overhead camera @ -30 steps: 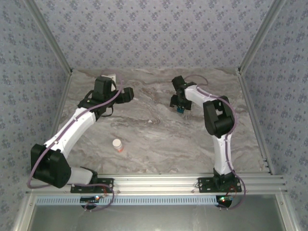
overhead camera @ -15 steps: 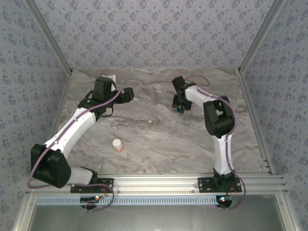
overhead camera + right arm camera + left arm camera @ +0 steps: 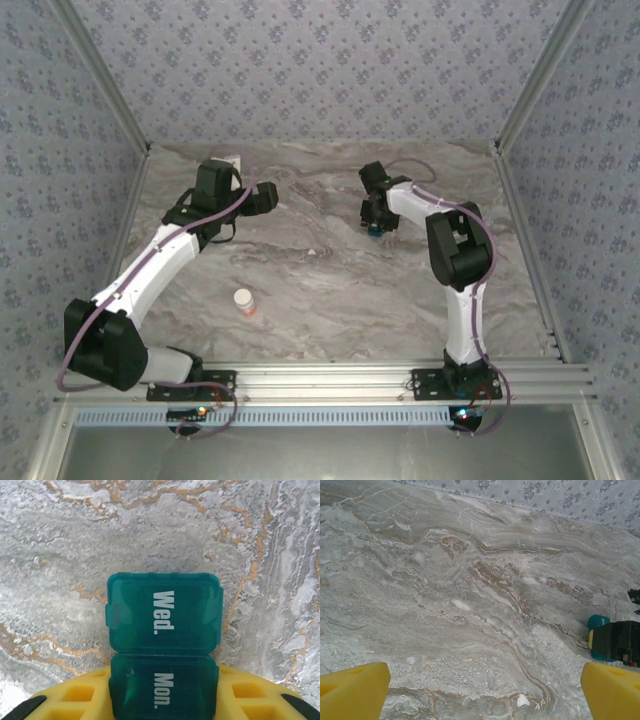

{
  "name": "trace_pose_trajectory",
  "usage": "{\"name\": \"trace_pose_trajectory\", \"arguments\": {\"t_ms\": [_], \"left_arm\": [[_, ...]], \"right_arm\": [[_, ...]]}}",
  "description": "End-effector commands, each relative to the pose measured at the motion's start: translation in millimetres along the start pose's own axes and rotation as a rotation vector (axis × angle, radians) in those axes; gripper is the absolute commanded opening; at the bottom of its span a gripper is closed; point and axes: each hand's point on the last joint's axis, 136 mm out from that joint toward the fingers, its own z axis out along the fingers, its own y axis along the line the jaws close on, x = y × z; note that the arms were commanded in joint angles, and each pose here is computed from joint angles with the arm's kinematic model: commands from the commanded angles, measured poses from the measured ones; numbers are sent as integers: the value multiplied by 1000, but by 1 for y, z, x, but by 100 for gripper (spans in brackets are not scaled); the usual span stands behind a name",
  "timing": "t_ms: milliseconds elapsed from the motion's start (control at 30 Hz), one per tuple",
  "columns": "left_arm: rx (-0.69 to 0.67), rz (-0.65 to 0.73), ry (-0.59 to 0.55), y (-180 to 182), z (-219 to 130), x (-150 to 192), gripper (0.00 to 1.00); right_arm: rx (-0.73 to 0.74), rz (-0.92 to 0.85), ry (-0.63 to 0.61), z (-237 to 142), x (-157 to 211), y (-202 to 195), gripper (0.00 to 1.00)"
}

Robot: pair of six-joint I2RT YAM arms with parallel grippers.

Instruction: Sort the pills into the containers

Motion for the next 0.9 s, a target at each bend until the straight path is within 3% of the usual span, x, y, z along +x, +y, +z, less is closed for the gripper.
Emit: {"name": "trace_pose_trajectory", "arguments": {"t_ms": [0,167,500,867], "left_arm": [[37,-29,8,-9,-2,1,98],[143,-127,28,-28,-10,2,98],[429,-395,44,-92,-24,8,98],[597,-484,71,-151,-28,3,98]], "right_arm": [[-82,-66,-108,-35,-17,15,37],[-272,-176,-202,-80,-16,46,37],[-732,-353,-315,-174,32,90,38],[-886,-430,-376,-217,69,110,39]]}}
